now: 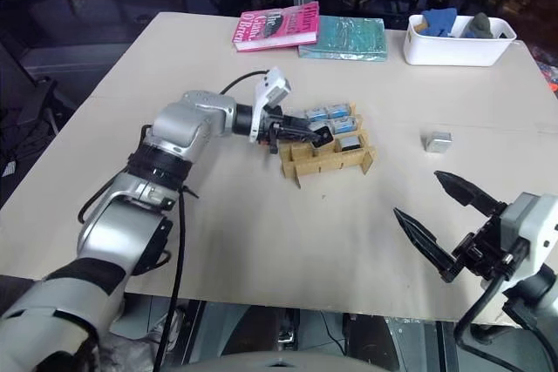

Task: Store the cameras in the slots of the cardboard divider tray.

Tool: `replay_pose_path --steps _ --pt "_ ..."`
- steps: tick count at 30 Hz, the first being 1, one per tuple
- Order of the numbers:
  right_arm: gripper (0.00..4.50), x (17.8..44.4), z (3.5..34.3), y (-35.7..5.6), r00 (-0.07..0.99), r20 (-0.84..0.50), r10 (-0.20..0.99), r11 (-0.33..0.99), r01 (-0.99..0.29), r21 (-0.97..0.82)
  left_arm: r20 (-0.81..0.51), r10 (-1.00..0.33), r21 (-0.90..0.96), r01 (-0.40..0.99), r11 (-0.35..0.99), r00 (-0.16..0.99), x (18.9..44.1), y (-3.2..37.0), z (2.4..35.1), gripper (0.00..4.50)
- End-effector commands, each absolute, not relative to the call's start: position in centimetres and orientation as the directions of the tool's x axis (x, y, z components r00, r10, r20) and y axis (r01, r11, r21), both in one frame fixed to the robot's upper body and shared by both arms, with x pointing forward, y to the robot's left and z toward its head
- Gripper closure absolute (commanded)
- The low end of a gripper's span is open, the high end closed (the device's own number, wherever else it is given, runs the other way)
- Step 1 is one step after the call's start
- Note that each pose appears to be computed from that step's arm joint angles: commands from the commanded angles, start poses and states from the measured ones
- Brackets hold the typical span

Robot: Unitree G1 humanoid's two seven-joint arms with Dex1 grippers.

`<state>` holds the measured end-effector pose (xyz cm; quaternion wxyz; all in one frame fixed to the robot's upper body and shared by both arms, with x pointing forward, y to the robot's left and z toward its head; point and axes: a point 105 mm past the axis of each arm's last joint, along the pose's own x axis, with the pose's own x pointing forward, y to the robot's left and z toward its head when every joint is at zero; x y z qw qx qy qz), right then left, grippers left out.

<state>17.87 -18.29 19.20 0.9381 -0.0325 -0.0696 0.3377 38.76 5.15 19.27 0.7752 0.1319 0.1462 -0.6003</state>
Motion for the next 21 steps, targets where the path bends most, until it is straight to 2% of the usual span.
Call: replay_pose_path --steps 1,9,17,19,20,21 --pt "0.05 17.5 20.0 -17.9 0.760 0.135 0.636 0.771 -0.617 -0.158 -0.402 -0.887 0.086 0.973 0.212 0.229 39.3 4.4 20.0 3.78" --pt "0.05 17.0 19.8 -17.9 0.777 0.130 0.616 0.787 -0.597 -0.157 -0.444 -0.873 0.114 0.979 0.169 0.202 39.4 3.5 18.1 3.78" --pt "0.05 16.8 19.6 -18.0 0.781 0.115 0.614 0.787 -0.595 -0.160 -0.493 -0.842 0.159 0.974 0.159 0.217 39.8 3.7 17.6 3.78" --pt "0.00 16.9 19.6 -18.0 0.780 0.116 0.616 0.786 -0.597 -0.160 -0.511 -0.832 0.159 0.975 0.154 0.215 39.8 3.9 17.5 2.77" --pt "0.00 16.9 19.6 -18.0 0.779 0.116 0.616 0.786 -0.598 -0.160 -0.513 -0.831 0.162 0.974 0.156 0.218 39.8 3.9 17.6 2.60" --pt "0.00 16.9 19.6 -18.0 0.779 0.116 0.617 0.785 -0.598 -0.160 -0.508 -0.832 0.166 0.973 0.159 0.222 39.9 3.9 17.7 2.13"
